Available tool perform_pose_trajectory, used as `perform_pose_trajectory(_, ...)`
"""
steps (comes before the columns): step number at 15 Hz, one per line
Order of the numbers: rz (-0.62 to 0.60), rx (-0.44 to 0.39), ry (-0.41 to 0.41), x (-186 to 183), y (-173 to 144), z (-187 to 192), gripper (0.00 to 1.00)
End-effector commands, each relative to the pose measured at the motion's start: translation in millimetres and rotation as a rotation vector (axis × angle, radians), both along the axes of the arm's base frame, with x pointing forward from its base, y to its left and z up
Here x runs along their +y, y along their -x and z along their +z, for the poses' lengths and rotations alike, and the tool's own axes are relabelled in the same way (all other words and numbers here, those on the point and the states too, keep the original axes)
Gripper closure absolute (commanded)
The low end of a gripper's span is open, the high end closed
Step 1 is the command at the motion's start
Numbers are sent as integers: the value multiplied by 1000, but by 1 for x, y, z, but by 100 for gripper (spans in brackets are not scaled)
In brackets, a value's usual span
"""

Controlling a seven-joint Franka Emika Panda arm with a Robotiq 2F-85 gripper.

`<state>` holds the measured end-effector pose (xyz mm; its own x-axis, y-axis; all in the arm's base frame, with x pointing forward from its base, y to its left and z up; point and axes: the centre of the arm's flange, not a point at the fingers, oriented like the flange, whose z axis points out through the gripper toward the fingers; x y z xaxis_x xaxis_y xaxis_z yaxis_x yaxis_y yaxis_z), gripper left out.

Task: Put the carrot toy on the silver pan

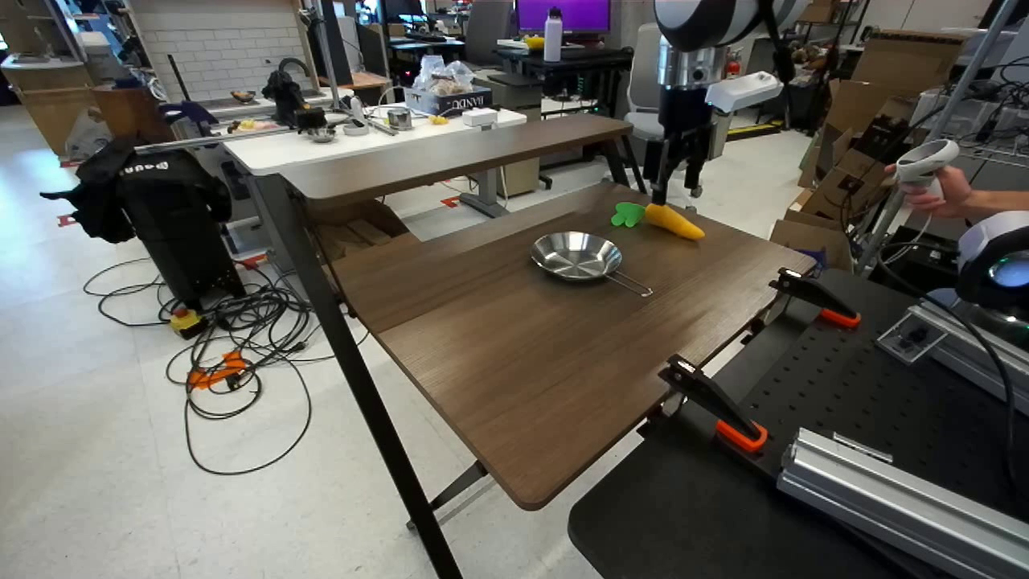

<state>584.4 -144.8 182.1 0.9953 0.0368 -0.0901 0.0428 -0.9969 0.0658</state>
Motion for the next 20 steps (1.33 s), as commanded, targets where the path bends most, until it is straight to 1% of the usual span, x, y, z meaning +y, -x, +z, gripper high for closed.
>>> perform_pose_trajectory(1,16,-19,-9,-13,-19,-17,0)
perform_pose_trajectory(6,7,-20,-6,-23,-25,-29,0)
perform_pose_trajectory(15,7,-9,-4,-34,-19,-52,0)
perform_pose_trajectory(16,11,-11,0,-34,-19,-54,25)
perform_pose_trajectory(17,15,-13,0,-34,-19,-55,28)
perform_pose_trajectory(18,19,-21,1,-33,-18,-57,34)
perform_pose_trajectory(19,23,-24,2,-33,-18,-58,44)
perform_pose_trajectory(20,27,-29,4,-33,-18,-59,51)
